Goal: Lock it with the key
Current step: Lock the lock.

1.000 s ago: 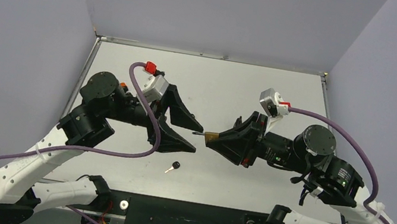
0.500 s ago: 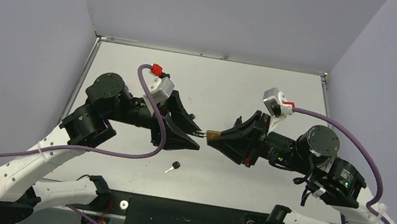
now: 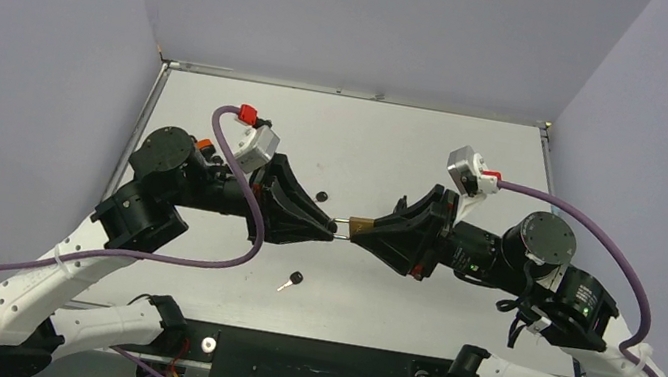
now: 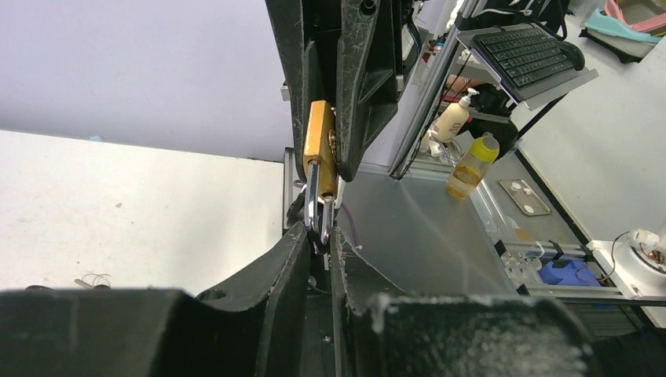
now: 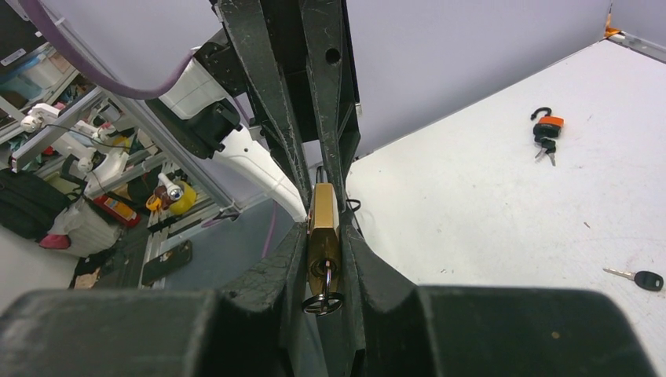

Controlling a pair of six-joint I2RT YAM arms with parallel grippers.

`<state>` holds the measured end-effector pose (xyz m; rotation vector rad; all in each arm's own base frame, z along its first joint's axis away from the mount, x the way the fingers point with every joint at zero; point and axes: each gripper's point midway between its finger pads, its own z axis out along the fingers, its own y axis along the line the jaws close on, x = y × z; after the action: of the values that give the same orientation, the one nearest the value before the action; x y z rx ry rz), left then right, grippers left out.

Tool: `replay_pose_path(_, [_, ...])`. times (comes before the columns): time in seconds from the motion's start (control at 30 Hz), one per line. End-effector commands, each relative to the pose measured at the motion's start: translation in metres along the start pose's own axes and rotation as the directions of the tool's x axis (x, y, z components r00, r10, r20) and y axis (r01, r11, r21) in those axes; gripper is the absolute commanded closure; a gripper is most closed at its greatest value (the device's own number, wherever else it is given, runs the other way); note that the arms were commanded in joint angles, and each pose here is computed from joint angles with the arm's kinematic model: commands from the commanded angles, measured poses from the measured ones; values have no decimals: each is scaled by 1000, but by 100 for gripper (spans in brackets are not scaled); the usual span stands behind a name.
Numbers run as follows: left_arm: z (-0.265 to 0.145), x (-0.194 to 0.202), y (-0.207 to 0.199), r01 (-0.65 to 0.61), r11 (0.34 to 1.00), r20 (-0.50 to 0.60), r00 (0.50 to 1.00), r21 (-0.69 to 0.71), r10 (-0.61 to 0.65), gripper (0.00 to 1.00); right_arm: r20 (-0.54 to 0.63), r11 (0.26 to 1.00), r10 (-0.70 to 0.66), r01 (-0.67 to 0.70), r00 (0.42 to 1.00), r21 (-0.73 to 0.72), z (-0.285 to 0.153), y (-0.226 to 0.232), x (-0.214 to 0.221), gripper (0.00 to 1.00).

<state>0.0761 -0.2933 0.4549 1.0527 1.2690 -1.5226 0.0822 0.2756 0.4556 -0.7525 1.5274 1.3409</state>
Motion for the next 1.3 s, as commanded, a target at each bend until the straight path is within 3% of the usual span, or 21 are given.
replay_pose_path(0.0, [-3, -16, -16, -38, 998, 60, 998, 50, 35, 88, 113, 1000, -20, 18, 993, 23, -4, 2, -34, 100])
replay_pose_path(0.2, [0, -16, -8, -2, 1000, 67, 998, 13, 1, 88, 89, 1000, -9, 10, 996, -5, -1, 5, -27, 100])
replay_pose_path(0.3, [2, -16, -3, 33, 999, 69, 997, -5, -32, 100, 81, 1000, -16, 17, 997, -16, -1, 6, -24, 100])
replay_pose_path(0.5, [13, -3, 13, 177, 984, 34, 984, -32, -175, 100, 53, 999, -41, 42, 998, -12, 2, 1, -14, 100])
replay_pose_path(0.67, [20, -13, 3, 269, 962, 64, 960, 37, -271, 100, -2, 999, -50, 50, 999, -19, 15, -4, 3, 100])
replay_pose_path(0.87, [25, -20, 6, 288, 958, 90, 954, -6, -287, 100, -7, 997, -29, 28, 1000, -70, 28, 2, 9, 100])
replay_pose_path(1.27, [36, -27, 7, 307, 949, 82, 950, -74, -302, 100, -49, 1000, 9, -10, 999, -20, 57, -9, 38, 100])
